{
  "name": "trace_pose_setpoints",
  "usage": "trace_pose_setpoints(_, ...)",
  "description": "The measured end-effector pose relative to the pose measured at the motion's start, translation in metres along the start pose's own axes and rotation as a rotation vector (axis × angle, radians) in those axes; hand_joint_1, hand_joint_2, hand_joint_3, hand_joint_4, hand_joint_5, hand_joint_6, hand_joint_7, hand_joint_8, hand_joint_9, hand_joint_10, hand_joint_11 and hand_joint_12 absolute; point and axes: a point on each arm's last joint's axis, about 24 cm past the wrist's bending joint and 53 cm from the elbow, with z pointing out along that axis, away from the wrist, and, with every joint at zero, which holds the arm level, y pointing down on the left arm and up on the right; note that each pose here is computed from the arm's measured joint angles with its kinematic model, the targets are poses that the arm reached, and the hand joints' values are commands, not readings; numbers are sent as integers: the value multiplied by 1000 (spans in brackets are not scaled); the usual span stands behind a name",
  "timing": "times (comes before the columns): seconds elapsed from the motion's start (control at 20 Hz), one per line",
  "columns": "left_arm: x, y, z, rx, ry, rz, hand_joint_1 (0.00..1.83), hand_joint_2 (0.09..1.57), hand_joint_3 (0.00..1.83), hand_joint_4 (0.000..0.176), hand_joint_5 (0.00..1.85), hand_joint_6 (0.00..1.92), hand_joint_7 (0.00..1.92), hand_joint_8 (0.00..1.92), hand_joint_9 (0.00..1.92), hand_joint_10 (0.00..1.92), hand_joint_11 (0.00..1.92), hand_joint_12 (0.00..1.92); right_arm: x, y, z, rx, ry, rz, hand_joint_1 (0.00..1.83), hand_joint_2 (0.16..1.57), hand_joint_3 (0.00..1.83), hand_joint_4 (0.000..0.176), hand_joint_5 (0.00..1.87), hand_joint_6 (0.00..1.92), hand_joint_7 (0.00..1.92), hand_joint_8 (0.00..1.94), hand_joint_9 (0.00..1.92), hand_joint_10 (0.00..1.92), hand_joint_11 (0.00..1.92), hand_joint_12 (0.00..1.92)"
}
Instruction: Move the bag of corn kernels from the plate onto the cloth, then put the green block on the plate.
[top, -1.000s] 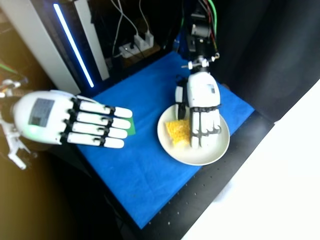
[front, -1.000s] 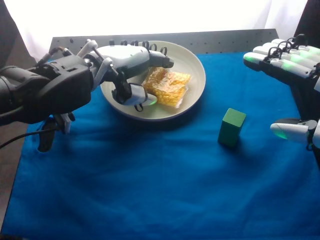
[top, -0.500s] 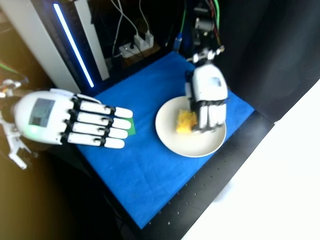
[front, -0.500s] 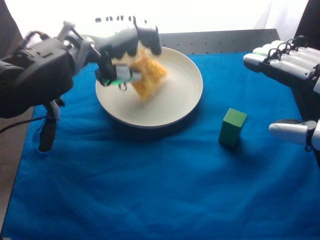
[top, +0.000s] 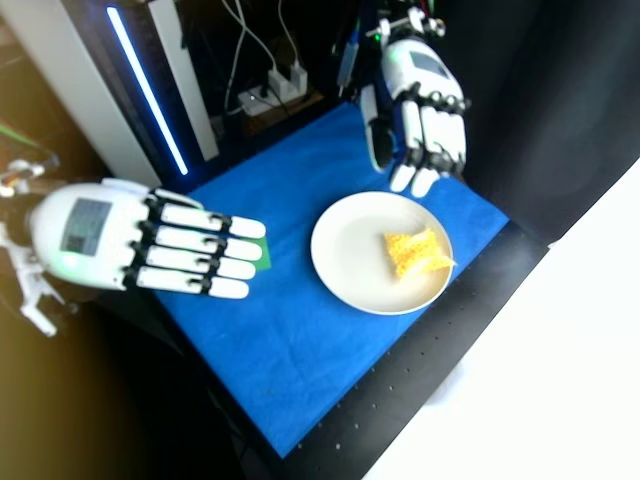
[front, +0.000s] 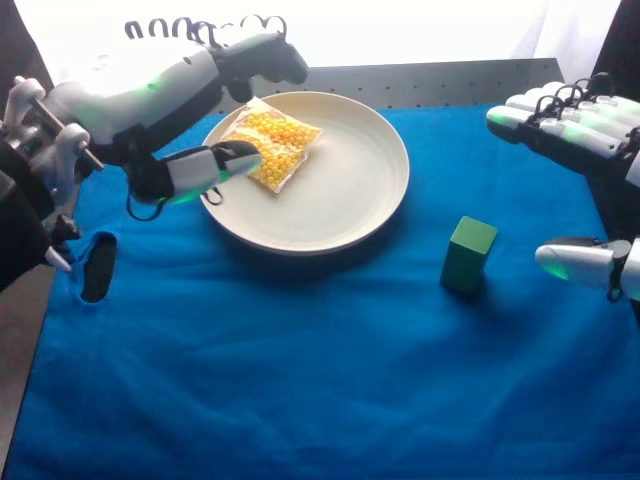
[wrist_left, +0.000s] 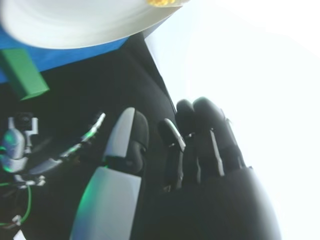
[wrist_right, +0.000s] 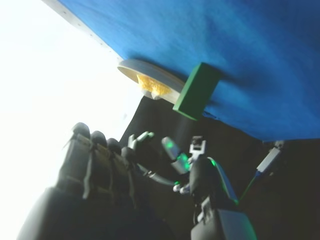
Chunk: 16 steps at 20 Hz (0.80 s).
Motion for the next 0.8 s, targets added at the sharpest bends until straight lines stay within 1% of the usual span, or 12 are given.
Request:
trace_pose_setpoints(0.05, -4, -3, 2, 11, -11, 6, 1106, 1257, 0, 0, 167, 707, 242, 829, 187, 1354, 16, 1845, 1, -1, 0, 2, 2, -1, 583, 1276, 0, 0, 0, 0, 0, 0, 0, 0, 0, 0)
trace_pose_setpoints(0.15, -6, 1, 14, 6, -12, 10, 1154, 1221, 0, 8, 191, 251, 280, 242, 177, 682, 0, 1386, 1, -3, -1, 11, 1, 4, 595, 1286, 0, 0, 0, 0, 0, 0, 0, 0, 0, 0)
trace_pose_setpoints(0.2, -5, 4, 21, -3, -6, 5, 1134, 1221, 0, 7, 224, 155, 287, 98, 169, 525, 0, 1344, 1, -3, -1, 10, 1, 4, 594, 1286, 0, 0, 0, 0, 0, 0, 0, 0, 0, 0)
trace_pose_setpoints(0.25, 0, 9, 29, -19, 14, 5, 1079, 1210, 0, 0, 213, 81, 212, 25, 82, 318, 0, 1037, 1, -3, 0, 9, 2, 4, 534, 1296, 5, 0, 0, 0, 0, 0, 0, 0, 0, 0)
trace_pose_setpoints(0.3, 8, 14, 37, -38, 49, 9, 1003, 1208, 0, 20, 187, 49, 152, 4, 27, 237, 0, 827, 2, -3, 0, 8, 3, 6, 521, 1298, 6, 0, 0, 0, 0, 0, 0, 0, 0, 0)
trace_pose_setpoints(0.35, 17, 18, 43, -54, 81, 14, 976, 1201, 0, 28, 116, 14, 40, 0, 5, 96, 0, 579, 2, -3, 0, 8, 3, 7, 514, 1295, 4, 0, 0, 0, 0, 0, 0, 0, 0, 0)
trace_pose_setpoints(0.4, 24, 20, 48, -67, 104, 28, 870, 1216, 2, 96, 22, 2, 7, 0, 0, 18, 0, 445, 3, -2, 0, 6, 3, 7, 549, 1286, 0, 0, 0, 0, 0, 0, 0, 0, 0, 0)
trace_pose_setpoints(0.45, 32, 23, 51, -84, 128, 37, 907, 1183, 0, 103, 10, 2, 1, 0, 0, 3, 0, 514, 3, -2, 0, 5, 5, 7, 557, 1266, 0, 0, 0, 0, 0, 0, 0, 0, 0, 0)
trace_pose_setpoints(0.55, 47, 37, 57, -125, 182, 43, 918, 1127, 0, 86, 29, 3, 0, 0, 0, 0, 0, 447, 3, -2, 0, 7, 3, 8, 558, 1279, 0, 0, 0, 0, 0, 0, 0, 0, 0, 0)
trace_pose_setpoints(0.7, 60, 63, 58, -196, 228, 14, 924, 1104, 0, 95, 37, 1, 0, 0, 0, 0, 0, 450, 3, -2, 0, 6, 4, 8, 601, 1270, 0, 0, 0, 0, 0, 0, 0, 0, 0, 0)
trace_pose_setpoints(0.75, 67, 72, 57, -226, 253, 10, 1005, 1109, 0, 85, 50, 3, 0, 0, 0, 0, 0, 515, 3, -2, 0, 7, 3, 8, 558, 1282, 1, 12, 0, 0, 0, 0, 0, 0, 0, 0)
trace_pose_setpoints(0.8, 73, 75, 55, -237, 268, 25, 1050, 1112, 0, 75, 79, 7, 2, 0, 25, 6, 0, 628, 3, -3, 0, 8, 3, 8, 523, 1289, 4, 8, 0, 0, 0, 0, 0, 0, 0, 0)
